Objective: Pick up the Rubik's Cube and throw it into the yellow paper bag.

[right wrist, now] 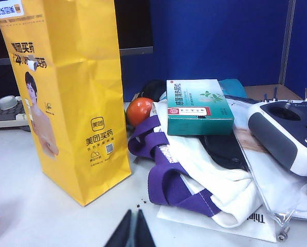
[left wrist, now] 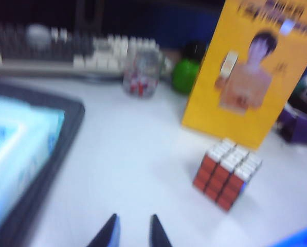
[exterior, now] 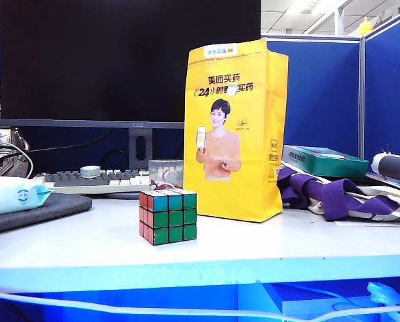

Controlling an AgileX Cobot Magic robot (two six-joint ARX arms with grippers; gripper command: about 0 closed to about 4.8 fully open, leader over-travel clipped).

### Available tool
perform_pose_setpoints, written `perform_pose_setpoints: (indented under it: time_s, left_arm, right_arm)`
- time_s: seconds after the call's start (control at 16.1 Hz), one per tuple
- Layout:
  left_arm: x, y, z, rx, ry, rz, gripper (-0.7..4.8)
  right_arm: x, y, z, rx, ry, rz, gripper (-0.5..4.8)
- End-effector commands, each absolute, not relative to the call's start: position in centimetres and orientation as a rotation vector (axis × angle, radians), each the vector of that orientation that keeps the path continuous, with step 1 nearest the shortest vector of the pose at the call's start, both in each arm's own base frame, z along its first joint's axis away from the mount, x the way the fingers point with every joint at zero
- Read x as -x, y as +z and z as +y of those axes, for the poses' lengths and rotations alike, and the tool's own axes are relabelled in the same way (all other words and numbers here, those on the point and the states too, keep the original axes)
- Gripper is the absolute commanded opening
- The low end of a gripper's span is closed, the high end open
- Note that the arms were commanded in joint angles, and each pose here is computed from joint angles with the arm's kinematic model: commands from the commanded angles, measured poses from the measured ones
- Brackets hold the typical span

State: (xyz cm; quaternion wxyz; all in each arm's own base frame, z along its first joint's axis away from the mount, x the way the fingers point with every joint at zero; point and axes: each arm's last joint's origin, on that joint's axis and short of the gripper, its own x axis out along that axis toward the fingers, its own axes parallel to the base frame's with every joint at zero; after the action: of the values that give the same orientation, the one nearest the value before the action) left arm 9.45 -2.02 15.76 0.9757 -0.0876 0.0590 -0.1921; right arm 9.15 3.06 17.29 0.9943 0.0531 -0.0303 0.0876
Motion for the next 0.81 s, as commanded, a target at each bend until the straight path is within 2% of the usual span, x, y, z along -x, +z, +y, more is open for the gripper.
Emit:
perform_pose_setpoints:
  time_s: [0.06, 0.19, 0.37, 0.62, 0.81]
  left_arm:
    - [-9.5, 17.0, -1.8, 0.17, -0.303, -0.006, 0.89]
    - [-9.5, 16.9, -1.8, 0.172, -0.302, 0.001, 0.89]
    - [-9.3, 17.9, -2.1, 0.298, -0.457, -0.022, 0.89]
    - [-8.4, 22.9, -2.0, 0.254, -0.467, -0.163, 0.89]
    - [-9.7, 27.2, -2.3, 0.177, -0.513, -0.134, 0.9]
  right_arm:
    - [-9.2, 17.2, 3.1, -0.111, 0.176, -0.071, -0.05]
    - [-9.2, 17.2, 3.1, -0.11, 0.175, -0.07, -0.05]
    - [-9.1, 17.3, 3.3, -0.112, 0.261, -0.082, -0.05]
    - [-8.9, 18.7, 3.4, -0.166, 0.333, -0.214, -0.05]
    - [-8.7, 19.4, 3.4, -0.222, 0.343, -0.246, -0.05]
